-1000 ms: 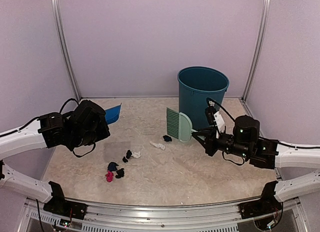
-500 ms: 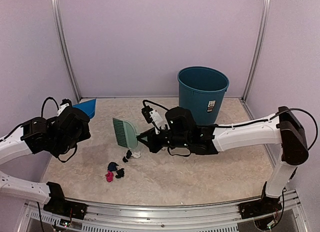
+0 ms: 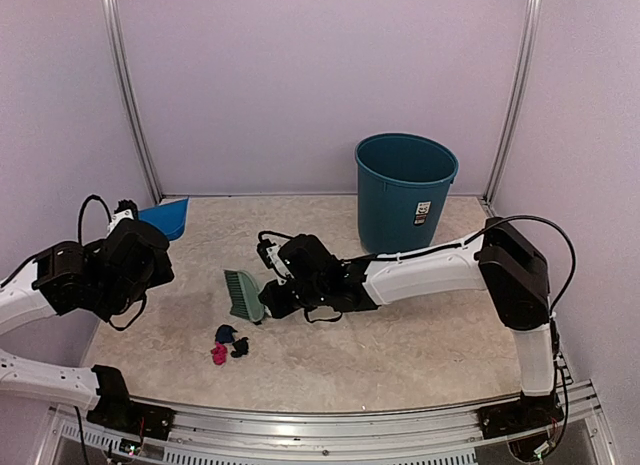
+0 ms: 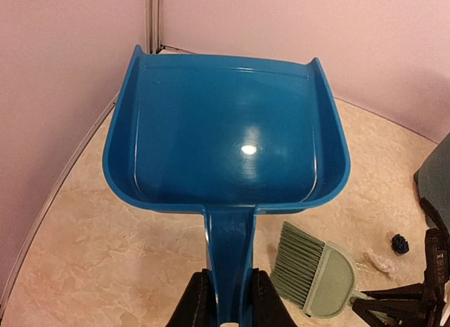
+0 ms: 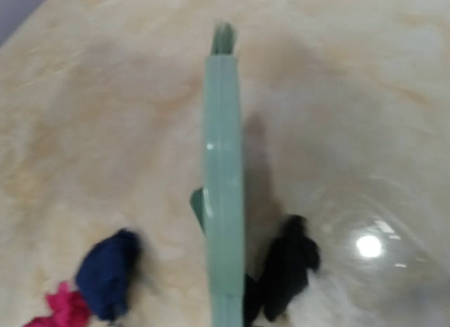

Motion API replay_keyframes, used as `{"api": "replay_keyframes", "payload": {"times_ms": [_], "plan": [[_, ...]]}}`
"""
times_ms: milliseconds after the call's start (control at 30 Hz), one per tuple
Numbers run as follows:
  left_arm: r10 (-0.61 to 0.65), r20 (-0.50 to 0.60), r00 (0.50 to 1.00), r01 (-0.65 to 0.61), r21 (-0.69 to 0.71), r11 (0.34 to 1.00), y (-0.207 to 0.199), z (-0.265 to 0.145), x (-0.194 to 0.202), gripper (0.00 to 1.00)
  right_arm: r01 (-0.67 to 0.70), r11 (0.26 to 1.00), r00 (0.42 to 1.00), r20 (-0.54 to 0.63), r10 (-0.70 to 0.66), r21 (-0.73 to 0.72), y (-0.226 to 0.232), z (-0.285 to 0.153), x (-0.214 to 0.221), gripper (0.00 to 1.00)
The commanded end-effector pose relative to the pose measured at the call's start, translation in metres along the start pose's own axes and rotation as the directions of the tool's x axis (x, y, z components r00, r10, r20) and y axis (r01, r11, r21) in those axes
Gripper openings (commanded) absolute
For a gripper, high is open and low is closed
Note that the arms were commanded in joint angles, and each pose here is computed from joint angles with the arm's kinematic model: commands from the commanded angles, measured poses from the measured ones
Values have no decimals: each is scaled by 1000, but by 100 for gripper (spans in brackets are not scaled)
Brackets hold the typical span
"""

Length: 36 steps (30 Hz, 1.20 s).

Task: Sweep away the paper scraps from the table

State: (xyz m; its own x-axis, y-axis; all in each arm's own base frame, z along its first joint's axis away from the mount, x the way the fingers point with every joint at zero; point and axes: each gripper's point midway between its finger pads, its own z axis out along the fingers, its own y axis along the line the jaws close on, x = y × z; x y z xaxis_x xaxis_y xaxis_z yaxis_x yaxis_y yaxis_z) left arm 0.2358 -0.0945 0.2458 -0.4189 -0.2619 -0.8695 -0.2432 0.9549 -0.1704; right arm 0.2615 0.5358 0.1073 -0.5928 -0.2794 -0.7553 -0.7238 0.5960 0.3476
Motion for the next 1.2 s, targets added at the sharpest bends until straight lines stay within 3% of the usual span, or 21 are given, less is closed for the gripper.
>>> {"api": "replay_keyframes", "payload": {"times_ms": [0,167,467,767,1000,1167], "plan": [[16,-2,1000,-16,34,999,-8,2,4,0,-31,985,1000,10,29,172,-27,-16,3,0],[25,-15,1000,-24,52,998,-13,6,12,0,-50,944,999,15,48,326,-60,-43,20,0],[113,-68,991,-102,141,985,-41,13,37,0,-89,879,996,45,77,469,-95,-100,41,0],[231,-79,970,-201,283,938,-81,1,51,0,70,943,974,180,-134,326,-58,-145,-12,0],[324,-133,937,-255,378,890,-94,-19,70,0,322,917,864,323,-387,236,-30,-201,-44,0],[401,-192,896,-259,507,822,-104,-37,93,0,382,910,830,374,-414,159,-47,-215,-56,0]]}}
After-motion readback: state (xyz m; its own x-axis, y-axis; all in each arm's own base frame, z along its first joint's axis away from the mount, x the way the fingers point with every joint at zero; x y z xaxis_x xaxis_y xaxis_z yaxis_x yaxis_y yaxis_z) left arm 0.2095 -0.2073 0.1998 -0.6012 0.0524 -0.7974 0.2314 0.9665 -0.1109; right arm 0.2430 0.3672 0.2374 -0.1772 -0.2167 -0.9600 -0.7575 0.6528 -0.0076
